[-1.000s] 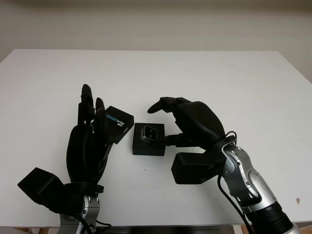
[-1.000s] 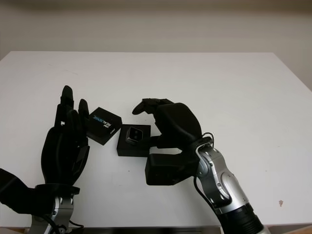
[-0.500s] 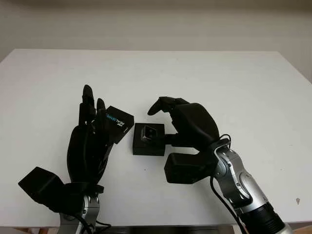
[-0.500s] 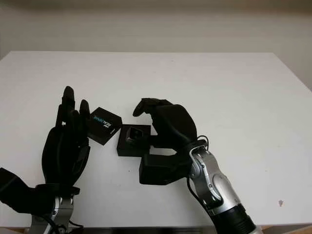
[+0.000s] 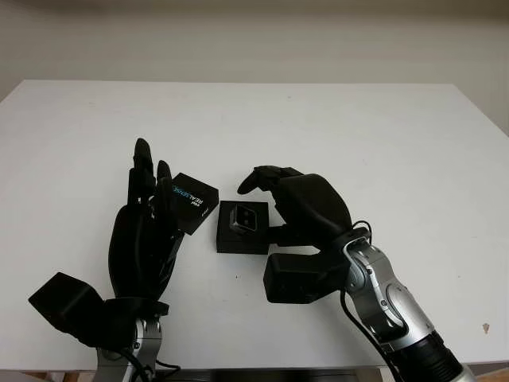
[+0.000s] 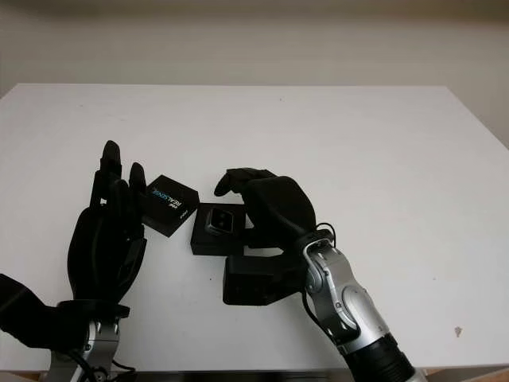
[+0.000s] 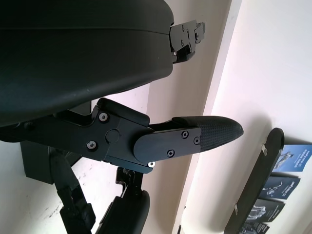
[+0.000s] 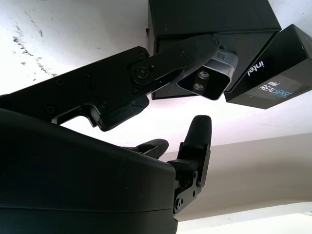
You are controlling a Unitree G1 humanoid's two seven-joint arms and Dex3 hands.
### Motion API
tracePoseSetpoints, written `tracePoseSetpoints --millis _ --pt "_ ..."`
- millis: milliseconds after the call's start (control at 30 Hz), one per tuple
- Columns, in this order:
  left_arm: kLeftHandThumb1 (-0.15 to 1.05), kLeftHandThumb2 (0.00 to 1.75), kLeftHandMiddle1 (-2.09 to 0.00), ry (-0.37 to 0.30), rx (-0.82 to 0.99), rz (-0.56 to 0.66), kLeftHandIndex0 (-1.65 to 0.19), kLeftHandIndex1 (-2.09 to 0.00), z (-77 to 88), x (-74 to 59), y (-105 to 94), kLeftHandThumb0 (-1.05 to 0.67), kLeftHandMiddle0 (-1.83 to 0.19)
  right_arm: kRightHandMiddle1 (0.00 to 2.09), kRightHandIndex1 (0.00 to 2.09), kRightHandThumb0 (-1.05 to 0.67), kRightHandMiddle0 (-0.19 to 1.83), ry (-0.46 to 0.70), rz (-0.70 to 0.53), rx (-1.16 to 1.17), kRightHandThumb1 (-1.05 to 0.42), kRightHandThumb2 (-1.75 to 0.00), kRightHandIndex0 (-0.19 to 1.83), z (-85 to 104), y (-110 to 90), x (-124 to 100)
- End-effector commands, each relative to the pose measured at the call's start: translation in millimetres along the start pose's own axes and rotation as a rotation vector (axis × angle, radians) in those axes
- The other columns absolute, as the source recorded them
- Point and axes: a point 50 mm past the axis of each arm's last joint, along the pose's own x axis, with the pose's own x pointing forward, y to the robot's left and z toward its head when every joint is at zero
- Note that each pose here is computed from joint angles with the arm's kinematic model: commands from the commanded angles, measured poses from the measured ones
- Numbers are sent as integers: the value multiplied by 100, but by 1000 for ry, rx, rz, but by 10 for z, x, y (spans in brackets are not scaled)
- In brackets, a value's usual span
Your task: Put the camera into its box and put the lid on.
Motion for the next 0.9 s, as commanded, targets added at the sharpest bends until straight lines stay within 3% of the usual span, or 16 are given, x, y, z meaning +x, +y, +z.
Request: tracePoseSetpoints --millis 0,867 --pt "105 51 -4 -20 -4 -12 19 -1 41 11 -20 -73 19 100 16 -73 18 -3 -20 -5 -92 -6 33 4 -23 1" --pt "105 51 -5 -22 -4 -8 19 -3 35 2 -11 -73 19 110 18 -64 27 -2 -20 -33 -92 -6 36 -44 99 36"
